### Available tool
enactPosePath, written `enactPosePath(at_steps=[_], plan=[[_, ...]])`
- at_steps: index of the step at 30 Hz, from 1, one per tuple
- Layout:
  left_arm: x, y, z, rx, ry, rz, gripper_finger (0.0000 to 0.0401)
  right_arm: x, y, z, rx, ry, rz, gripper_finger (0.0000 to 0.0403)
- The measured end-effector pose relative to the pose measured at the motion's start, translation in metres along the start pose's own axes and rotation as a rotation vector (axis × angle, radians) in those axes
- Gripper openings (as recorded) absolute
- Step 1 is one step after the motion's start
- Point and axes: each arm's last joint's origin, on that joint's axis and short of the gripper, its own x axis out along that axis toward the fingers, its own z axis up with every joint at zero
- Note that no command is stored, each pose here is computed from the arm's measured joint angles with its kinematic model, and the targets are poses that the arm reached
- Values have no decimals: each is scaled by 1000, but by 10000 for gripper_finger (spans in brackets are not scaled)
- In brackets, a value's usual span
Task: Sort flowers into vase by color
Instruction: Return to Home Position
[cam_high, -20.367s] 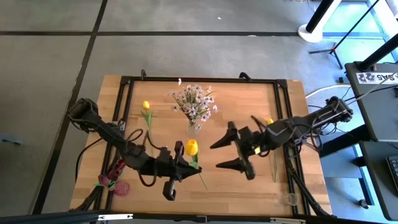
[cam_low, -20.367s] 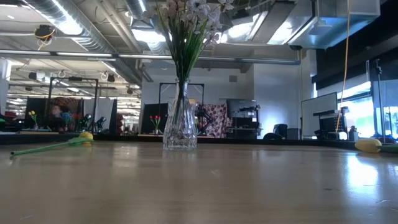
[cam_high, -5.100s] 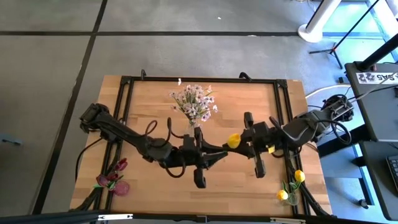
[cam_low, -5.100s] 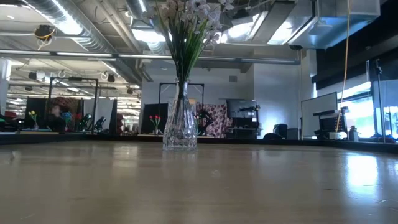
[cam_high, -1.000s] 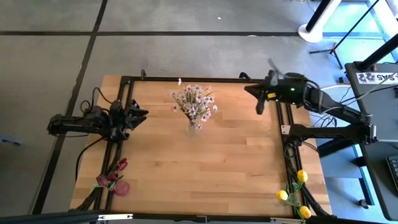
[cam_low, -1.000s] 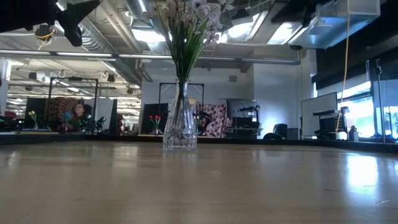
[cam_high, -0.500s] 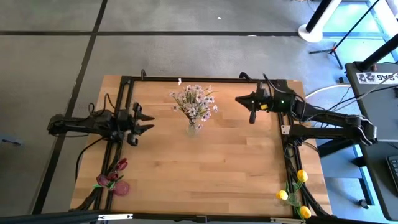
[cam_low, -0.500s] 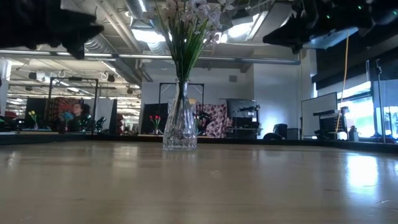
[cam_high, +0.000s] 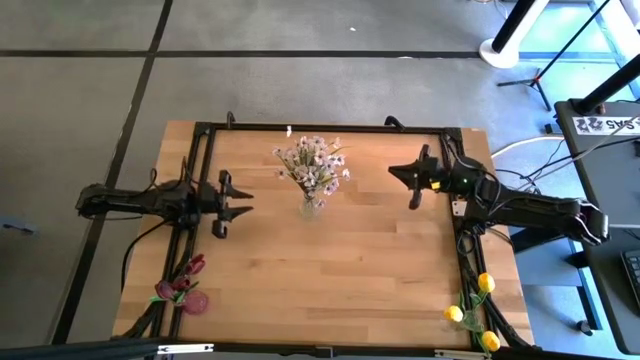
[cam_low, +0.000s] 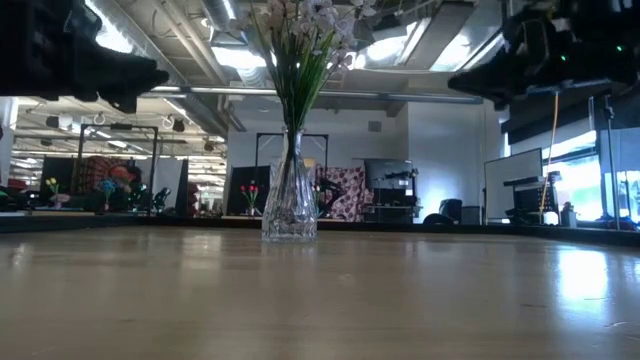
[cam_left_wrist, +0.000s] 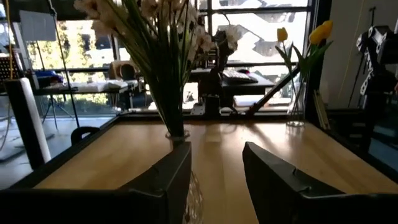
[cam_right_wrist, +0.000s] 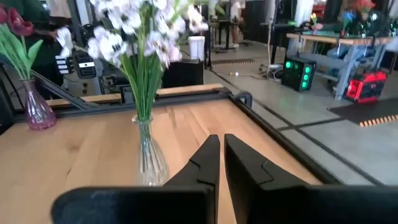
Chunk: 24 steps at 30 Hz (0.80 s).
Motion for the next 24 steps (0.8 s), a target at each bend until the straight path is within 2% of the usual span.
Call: enactPosePath(at_steps=[7,17,24], plan=[[0,0,-6,-40,64,0,143,-17,2,-27,64,-10,-36,24],[0,0,-6,-43,61,0,143,-36,5,-58,150,-65,-21,24],[0,0,-6,-43,59,3,143,-44,6,-59,109,-81,-6,24]])
